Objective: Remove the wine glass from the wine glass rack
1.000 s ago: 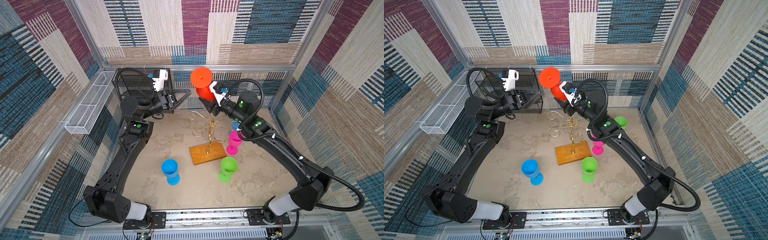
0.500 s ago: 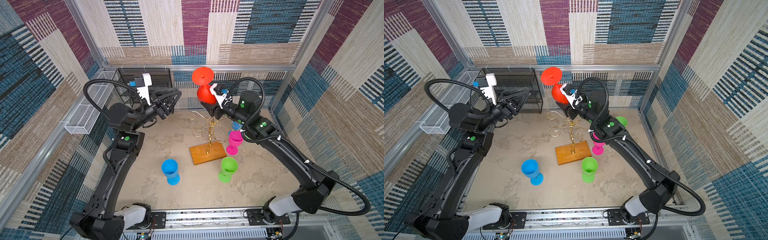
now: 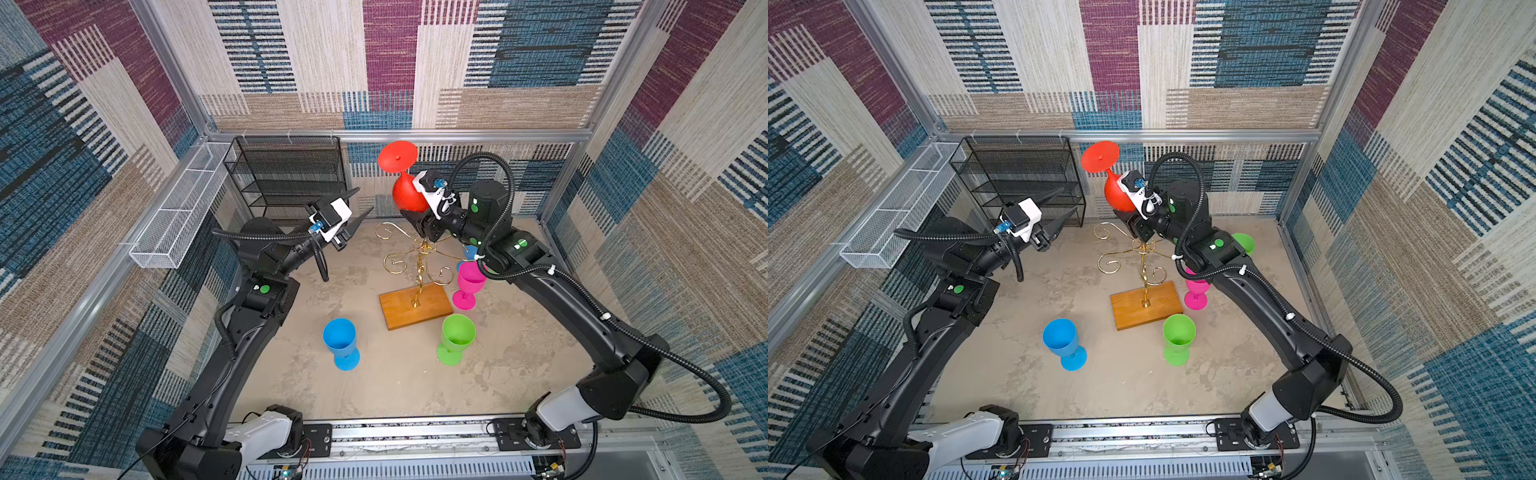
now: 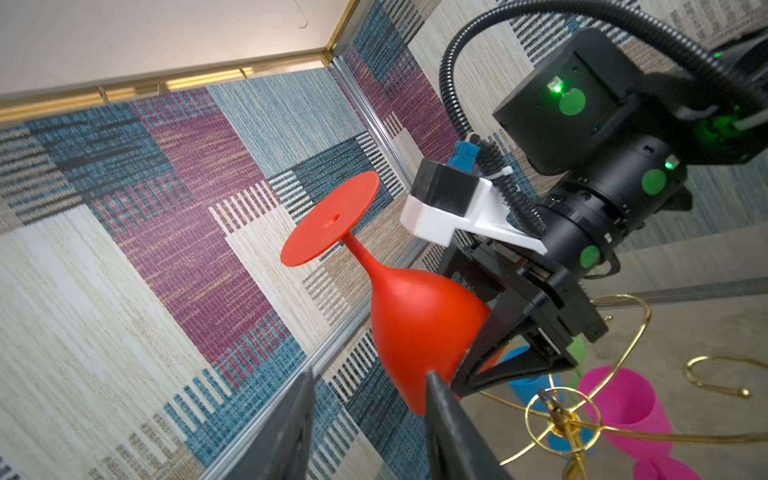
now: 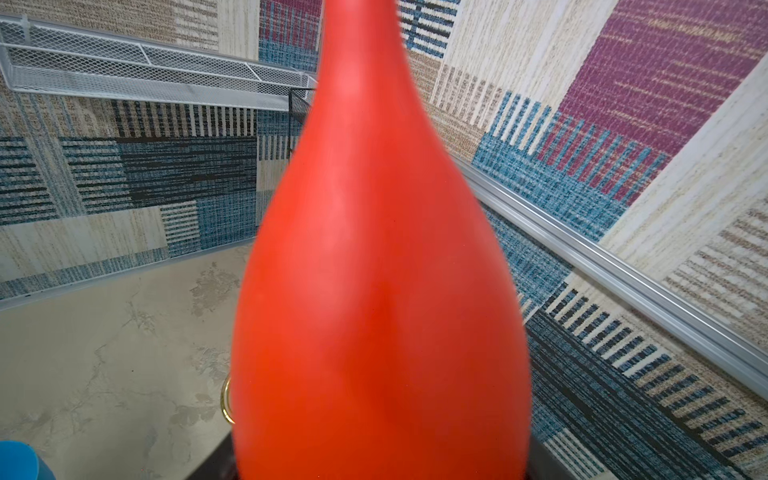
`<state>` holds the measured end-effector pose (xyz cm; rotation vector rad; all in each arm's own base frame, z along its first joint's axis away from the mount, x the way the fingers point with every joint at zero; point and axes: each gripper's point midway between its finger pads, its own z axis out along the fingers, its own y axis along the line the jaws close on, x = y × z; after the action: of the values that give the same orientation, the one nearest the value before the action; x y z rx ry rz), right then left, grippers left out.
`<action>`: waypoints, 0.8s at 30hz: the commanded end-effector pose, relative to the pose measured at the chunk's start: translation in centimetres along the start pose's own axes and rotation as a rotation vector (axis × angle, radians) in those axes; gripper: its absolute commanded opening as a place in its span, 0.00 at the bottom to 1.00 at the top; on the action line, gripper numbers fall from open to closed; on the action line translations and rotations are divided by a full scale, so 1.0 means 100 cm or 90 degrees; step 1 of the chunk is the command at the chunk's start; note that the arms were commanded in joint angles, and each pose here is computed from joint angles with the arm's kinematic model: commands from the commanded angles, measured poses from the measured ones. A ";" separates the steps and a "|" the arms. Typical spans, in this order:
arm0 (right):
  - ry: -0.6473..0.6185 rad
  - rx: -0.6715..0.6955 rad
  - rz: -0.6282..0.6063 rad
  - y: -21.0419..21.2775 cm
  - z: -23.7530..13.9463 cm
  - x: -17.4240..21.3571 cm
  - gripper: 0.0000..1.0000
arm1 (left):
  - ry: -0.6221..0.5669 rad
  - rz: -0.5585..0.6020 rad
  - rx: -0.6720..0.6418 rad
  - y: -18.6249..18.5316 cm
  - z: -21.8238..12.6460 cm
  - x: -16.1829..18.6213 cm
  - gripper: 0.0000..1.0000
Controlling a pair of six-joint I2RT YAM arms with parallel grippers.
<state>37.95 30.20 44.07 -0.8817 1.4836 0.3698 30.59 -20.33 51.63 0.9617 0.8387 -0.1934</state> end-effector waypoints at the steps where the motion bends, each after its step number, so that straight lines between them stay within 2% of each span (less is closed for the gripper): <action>1: -0.005 0.002 0.008 -0.001 0.000 -0.004 0.59 | -0.034 0.160 -0.045 0.015 0.001 -0.019 0.47; 8: -0.001 -0.008 0.009 0.002 0.003 -0.002 0.59 | -0.043 0.233 -0.064 0.021 0.016 -0.030 0.48; 24: 0.004 -0.030 0.013 0.011 0.003 0.001 0.58 | -0.049 0.260 -0.059 0.023 0.041 -0.027 0.47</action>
<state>37.68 30.86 43.05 -0.9101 1.5120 0.3966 32.23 -22.85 55.20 1.0263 0.5948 0.1181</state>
